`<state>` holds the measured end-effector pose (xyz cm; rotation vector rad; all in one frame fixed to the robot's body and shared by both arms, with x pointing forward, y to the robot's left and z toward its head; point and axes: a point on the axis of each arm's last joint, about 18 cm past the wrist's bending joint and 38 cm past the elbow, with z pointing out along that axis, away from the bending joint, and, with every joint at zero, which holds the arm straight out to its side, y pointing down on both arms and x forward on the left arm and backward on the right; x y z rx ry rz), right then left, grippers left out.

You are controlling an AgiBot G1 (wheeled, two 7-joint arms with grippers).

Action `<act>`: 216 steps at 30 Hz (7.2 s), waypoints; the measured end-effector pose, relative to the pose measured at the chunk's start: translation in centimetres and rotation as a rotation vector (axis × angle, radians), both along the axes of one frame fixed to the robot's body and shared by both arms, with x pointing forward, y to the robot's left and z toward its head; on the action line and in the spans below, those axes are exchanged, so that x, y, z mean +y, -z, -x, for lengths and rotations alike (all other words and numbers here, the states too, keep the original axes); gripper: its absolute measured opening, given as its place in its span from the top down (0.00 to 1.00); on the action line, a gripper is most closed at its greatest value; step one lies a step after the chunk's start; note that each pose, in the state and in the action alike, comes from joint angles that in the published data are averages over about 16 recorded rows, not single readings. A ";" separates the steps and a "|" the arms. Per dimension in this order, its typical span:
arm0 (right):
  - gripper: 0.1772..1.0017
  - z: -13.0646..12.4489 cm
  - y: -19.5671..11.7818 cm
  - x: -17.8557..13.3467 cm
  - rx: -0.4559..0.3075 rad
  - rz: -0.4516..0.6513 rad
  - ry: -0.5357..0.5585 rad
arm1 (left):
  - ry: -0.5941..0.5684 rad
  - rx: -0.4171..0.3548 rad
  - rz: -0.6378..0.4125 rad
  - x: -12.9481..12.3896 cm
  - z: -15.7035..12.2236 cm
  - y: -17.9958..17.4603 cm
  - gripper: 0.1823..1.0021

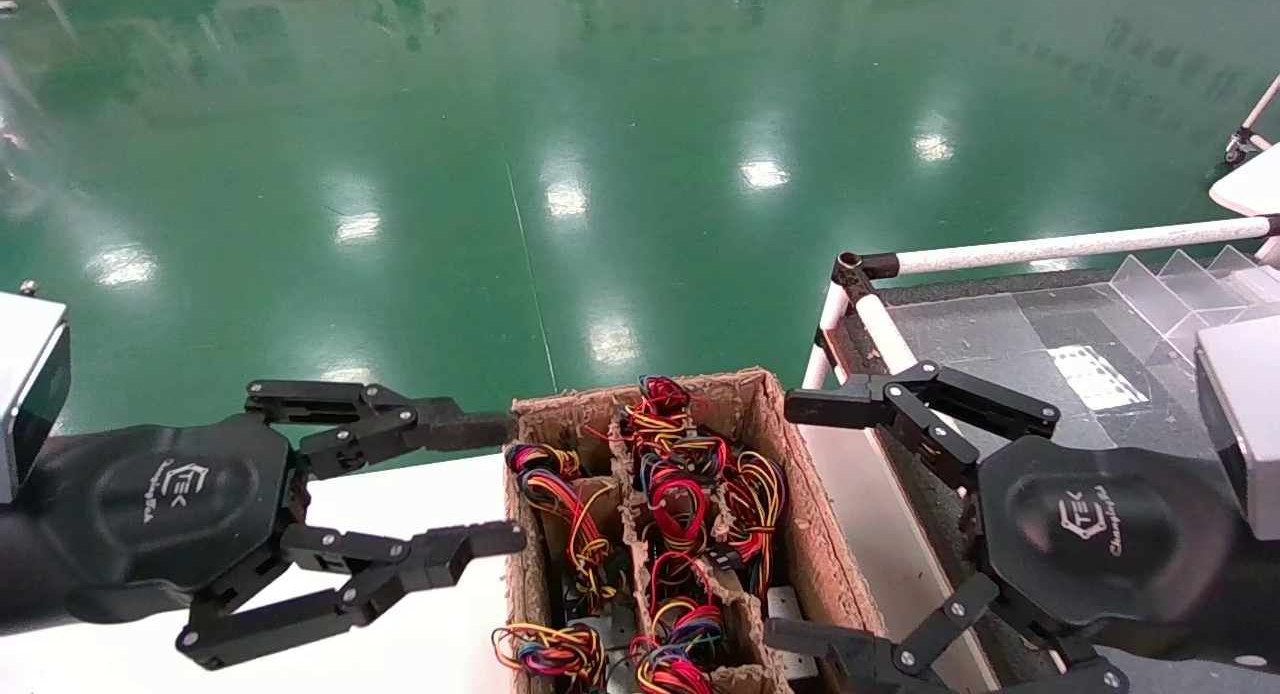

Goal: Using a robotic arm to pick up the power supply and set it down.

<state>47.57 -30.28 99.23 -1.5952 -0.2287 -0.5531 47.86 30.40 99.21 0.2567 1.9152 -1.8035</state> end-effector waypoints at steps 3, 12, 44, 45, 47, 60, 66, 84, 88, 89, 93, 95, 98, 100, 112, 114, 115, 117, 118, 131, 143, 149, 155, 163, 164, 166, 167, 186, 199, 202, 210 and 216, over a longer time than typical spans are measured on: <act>0.00 0.0 0.0 0.0 0.000 0.000 0.000 | 0.000 0.000 0.000 0.0 0.0 0.0 0.55; 0.00 0.0 0.0 0.0 0.000 0.000 0.000 | 0.000 0.000 0.000 0.0 0.0 0.0 0.77; 0.00 -0.2 0.1 -0.1 0.005 0.001 0.009 | 0.000 0.000 0.000 0.0 0.0 0.0 0.88; 0.00 -0.3 0.1 -0.1 0.007 0.002 0.012 | 0.000 0.000 0.000 0.0 0.0 0.0 0.87; 0.00 -0.5 0.2 -0.1 0.010 0.005 0.020 | 0.000 0.000 0.000 0.0 0.0 0.0 0.84; 0.00 -5.2 1.4 -0.7 0.074 0.117 0.188 | 0.000 0.000 0.000 0.0 0.0 0.0 0.52; 0.00 -8.6 1.5 -0.8 0.100 0.233 0.283 | 0.000 0.000 0.000 0.0 0.0 0.0 0.34; 0.00 -15.6 2.2 1.3 0.059 0.520 0.358 | 0.000 0.000 0.000 0.0 0.0 0.0 0.03; 0.00 -16.7 2.6 1.7 0.036 0.536 0.370 | 0.000 0.000 0.000 0.0 0.0 0.0 0.01; 0.00 -17.0 2.7 1.8 0.031 0.539 0.374 | 0.000 0.000 0.000 0.0 0.0 0.0 0.01; 0.00 -17.9 3.0 2.2 0.015 0.546 0.385 | 0.000 0.000 0.000 0.0 0.0 0.0 0.00; 0.00 -18.3 3.2 2.4 0.009 0.551 0.389 | 0.000 0.000 0.000 0.0 0.0 0.0 0.00; 0.01 -18.8 3.4 2.7 0.003 0.560 0.393 | 0.000 0.000 0.000 0.0 0.0 0.0 0.00; 0.01 -19.1 3.5 2.9 0.000 0.564 0.395 | 0.000 0.000 0.000 0.0 0.0 0.0 0.00; 0.12 -20.2 3.7 3.9 -0.005 0.596 0.385 | 0.000 0.000 0.000 0.0 0.0 0.0 0.00; 0.15 -20.3 3.7 4.0 -0.005 0.600 0.382 | 0.000 0.000 0.000 0.0 0.0 0.0 0.00; 0.16 -20.3 3.7 4.0 -0.006 0.602 0.381 | 0.000 0.000 0.000 0.0 0.0 0.0 0.00; 0.21 -20.4 3.7 4.1 -0.007 0.606 0.378 | 0.000 0.000 0.000 0.0 0.0 0.0 0.00; 0.23 -20.4 3.7 4.1 -0.008 0.609 0.377 | 0.000 0.000 0.000 0.0 0.0 0.0 0.00; 0.58 -20.7 3.6 4.0 -0.024 0.644 0.371 | 0.000 0.000 0.000 0.0 0.0 0.0 0.00; 0.85 -20.6 3.8 3.7 -0.018 0.659 0.363 | 0.000 0.000 0.000 0.0 0.0 0.0 0.00; 0.92 -20.6 3.9 3.7 -0.018 0.660 0.360 | 0.000 0.000 0.000 0.0 0.0 0.0 0.00; 0.96 -20.6 3.8 3.6 -0.024 0.655 0.359 | 0.000 0.000 0.000 0.0 0.0 0.0 0.00; 0.97 -20.3 3.1 3.4 -0.041 0.640 0.350 | 0.000 0.000 0.000 0.0 0.0 0.0 0.00; 0.97 -20.3 3.0 3.3 -0.045 0.637 0.349 | 0.000 0.000 0.000 0.0 0.0 0.0 0.00; 0.97 -20.1 2.7 3.3 -0.055 0.632 0.345 | 0.000 0.000 0.000 0.0 0.0 0.0 0.00; 0.97 -20.1 2.5 3.2 -0.061 0.630 0.344 | 0.000 0.000 0.000 0.0 0.0 0.0 0.00; 0.97 -17.8 -1.8 2.2 -0.234 0.573 0.352 | 0.000 0.000 0.000 0.0 0.0 0.0 0.00; 0.97 -16.0 -4.9 2.4 -0.344 0.435 0.419 | 0.000 0.000 0.000 0.0 0.0 0.0 0.00; 0.97 -15.6 -5.6 2.4 -0.363 0.394 0.434 | 0.000 0.000 0.000 0.0 0.0 0.0 0.00; 0.97 -14.8 -7.3 2.3 -0.397 0.305 0.453 | 0.000 0.000 0.000 0.0 0.0 0.0 0.00; 0.97 -13.7 -7.8 2.1 -0.392 0.267 0.431 | 0.000 0.000 0.000 0.0 0.0 0.0 0.00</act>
